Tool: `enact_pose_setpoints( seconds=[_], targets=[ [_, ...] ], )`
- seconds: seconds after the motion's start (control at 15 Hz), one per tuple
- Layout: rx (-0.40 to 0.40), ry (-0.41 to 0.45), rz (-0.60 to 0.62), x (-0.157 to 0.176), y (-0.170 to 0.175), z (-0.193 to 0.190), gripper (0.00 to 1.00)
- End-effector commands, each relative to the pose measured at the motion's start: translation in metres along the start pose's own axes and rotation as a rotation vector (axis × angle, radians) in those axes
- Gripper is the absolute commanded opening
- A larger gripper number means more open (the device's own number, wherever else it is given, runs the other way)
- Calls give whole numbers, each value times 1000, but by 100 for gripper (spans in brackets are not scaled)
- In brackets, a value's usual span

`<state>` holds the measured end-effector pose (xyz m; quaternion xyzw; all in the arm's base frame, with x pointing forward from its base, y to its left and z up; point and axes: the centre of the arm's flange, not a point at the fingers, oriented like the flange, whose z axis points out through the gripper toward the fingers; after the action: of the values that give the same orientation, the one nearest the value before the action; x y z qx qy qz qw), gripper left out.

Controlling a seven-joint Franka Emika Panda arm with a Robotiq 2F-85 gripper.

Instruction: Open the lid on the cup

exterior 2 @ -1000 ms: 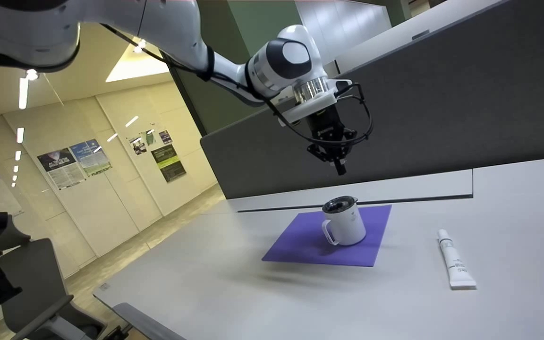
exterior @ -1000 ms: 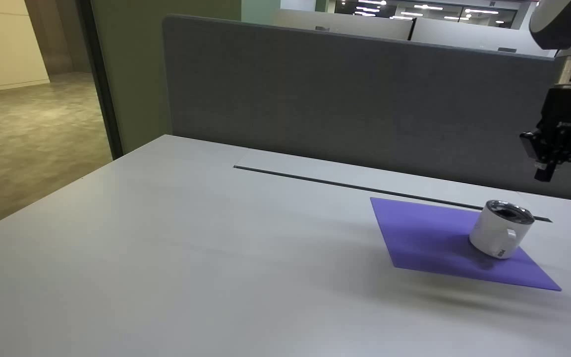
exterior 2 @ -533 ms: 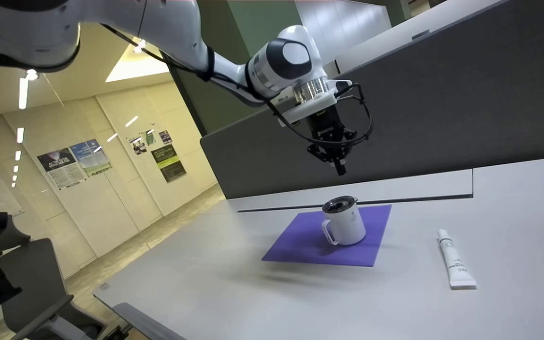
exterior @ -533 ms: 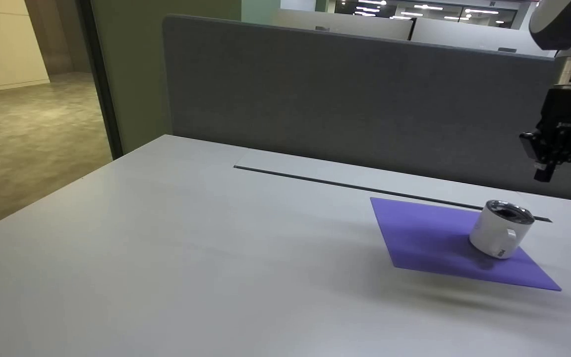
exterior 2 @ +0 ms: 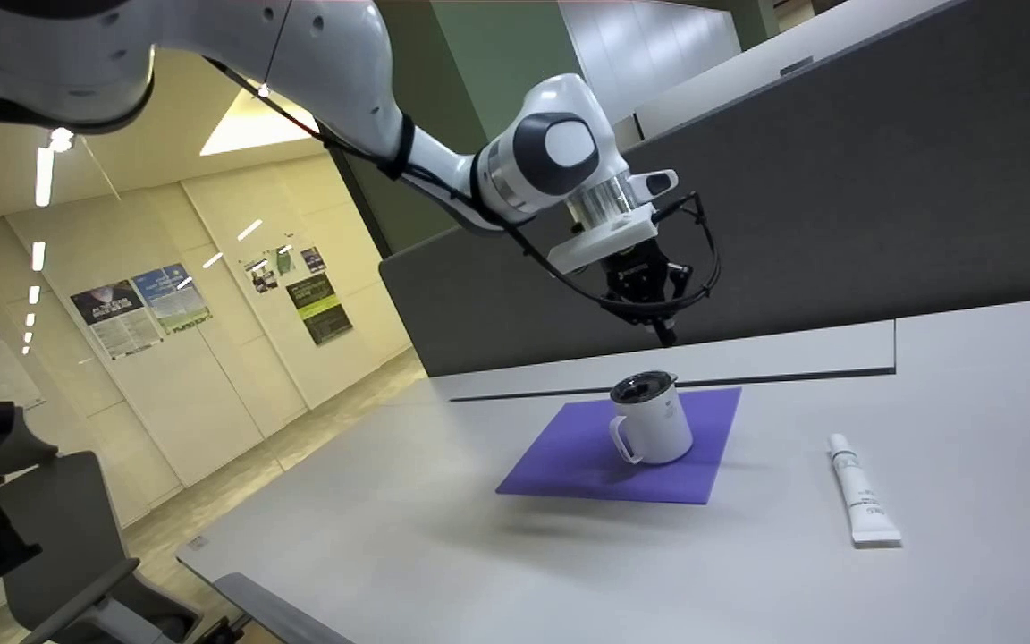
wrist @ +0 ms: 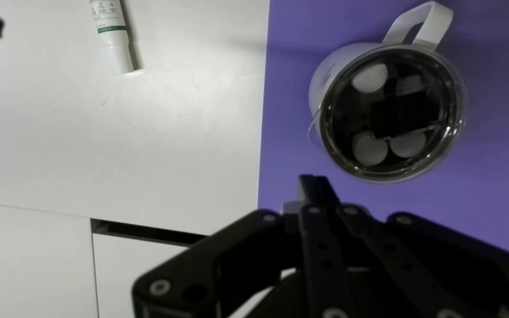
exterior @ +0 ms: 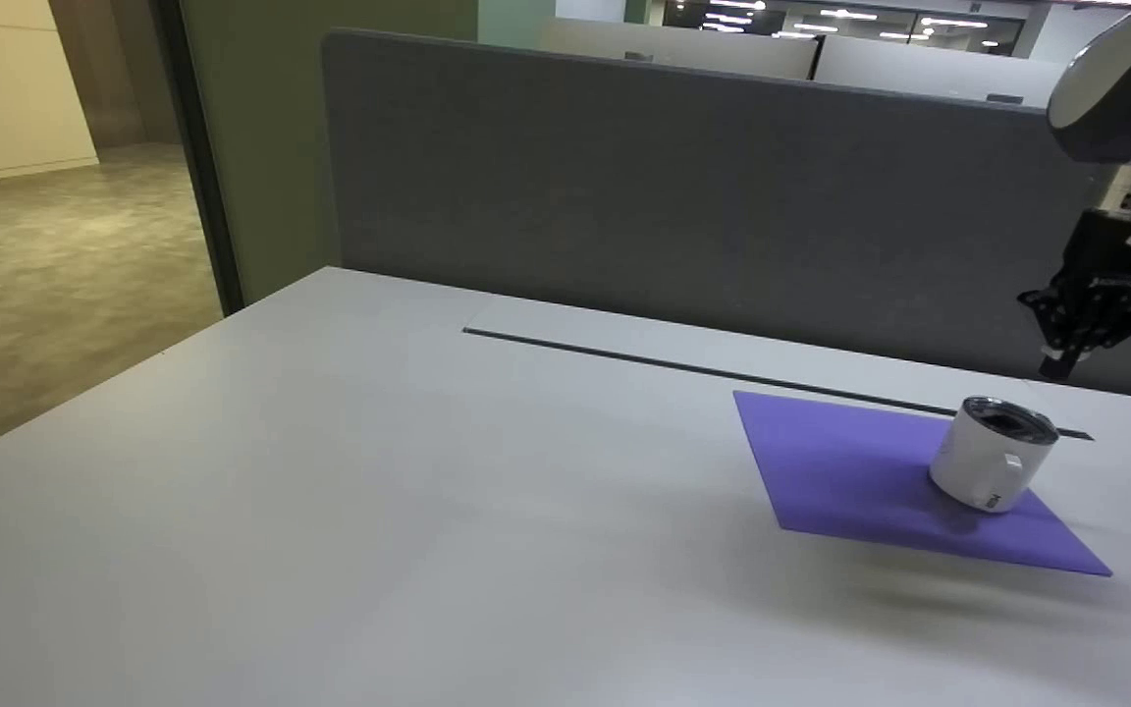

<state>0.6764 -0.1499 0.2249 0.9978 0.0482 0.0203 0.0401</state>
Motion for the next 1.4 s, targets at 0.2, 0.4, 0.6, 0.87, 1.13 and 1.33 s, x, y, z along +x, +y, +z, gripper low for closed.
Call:
enact_pose_setpoints(
  seconds=[0.2,0.4,0.6,0.87,1.13,1.33],
  targets=[
    [37,-23,4,-28,-15,7,0],
    [40,-13,-1,-31,-19,11,0],
    [41,-8,-8,-32,-23,14,0],
    [46,16,-19,-33,-28,17,0],
    [44,31,-47,-31,-36,23,0],
    [47,28,-57,-30,-41,27,0]
  ],
)
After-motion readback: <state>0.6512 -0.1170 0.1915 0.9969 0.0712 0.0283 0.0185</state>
